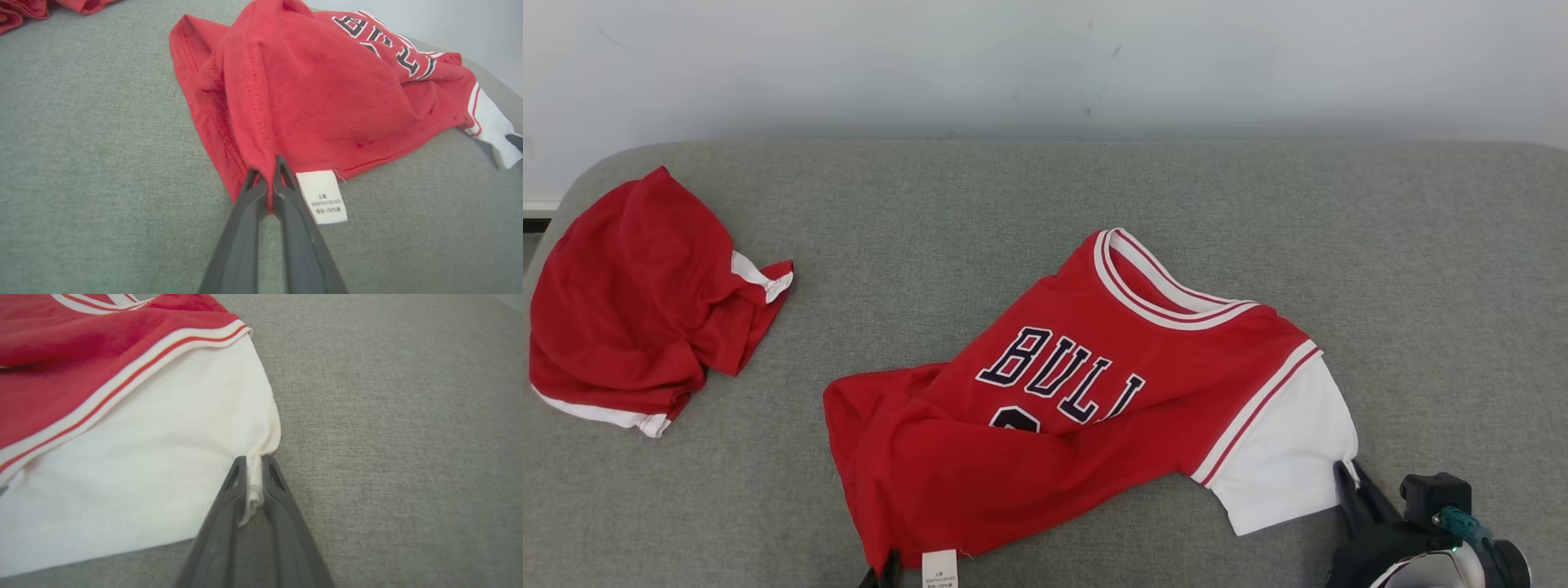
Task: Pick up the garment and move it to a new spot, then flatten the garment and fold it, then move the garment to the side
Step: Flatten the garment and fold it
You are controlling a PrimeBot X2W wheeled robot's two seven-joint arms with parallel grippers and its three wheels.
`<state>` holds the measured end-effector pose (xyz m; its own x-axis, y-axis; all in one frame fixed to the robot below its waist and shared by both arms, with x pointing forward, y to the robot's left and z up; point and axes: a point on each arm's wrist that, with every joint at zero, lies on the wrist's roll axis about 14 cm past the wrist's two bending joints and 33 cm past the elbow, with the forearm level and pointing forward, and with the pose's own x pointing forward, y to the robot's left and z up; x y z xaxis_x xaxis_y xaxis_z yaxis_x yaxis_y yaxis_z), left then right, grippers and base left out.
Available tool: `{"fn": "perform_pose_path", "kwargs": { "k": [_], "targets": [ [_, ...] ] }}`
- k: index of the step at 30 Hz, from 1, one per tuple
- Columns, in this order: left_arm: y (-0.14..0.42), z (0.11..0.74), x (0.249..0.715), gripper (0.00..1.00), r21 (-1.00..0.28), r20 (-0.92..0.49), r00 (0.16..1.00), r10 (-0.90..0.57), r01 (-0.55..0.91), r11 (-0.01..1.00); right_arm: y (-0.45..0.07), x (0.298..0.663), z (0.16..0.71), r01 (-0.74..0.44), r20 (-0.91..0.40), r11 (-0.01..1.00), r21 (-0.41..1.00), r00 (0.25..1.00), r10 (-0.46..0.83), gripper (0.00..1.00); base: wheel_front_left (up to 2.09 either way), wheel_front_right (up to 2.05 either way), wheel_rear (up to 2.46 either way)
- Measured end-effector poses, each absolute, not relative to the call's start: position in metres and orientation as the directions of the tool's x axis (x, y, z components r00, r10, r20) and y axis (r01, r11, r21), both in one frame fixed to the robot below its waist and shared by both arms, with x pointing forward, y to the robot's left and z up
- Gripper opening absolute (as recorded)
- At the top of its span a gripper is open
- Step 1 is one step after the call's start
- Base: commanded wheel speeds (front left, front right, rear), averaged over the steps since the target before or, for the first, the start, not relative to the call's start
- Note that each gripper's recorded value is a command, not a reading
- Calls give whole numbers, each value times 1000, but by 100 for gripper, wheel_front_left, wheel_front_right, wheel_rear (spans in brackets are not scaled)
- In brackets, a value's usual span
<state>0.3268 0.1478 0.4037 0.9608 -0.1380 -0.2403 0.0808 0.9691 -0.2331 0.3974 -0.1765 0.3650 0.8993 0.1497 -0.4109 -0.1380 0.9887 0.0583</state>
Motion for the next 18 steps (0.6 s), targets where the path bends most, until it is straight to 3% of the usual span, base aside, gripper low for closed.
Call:
{"fn": "perform_pose_path", "kwargs": {
  "k": [5, 9, 18],
  "targets": [
    [149, 422, 336, 0, -253, -179, 975, -131, 83, 964, -171, 402, 374, -135, -379, 987, 92, 911, 160, 0, 0, 0, 0],
    [148, 447, 349, 0, -251, -95, 985, -142, 115, 961, -163, 418, 402, -142, -279, 980, 138, 944, 176, 0, 0, 0, 0],
    [138, 537, 421, 0, -103, 152, 949, -275, 292, 951, -149, 476, 488, -213, -18, 955, 209, 975, 221, 0, 0, 0, 0]
  ]
}}
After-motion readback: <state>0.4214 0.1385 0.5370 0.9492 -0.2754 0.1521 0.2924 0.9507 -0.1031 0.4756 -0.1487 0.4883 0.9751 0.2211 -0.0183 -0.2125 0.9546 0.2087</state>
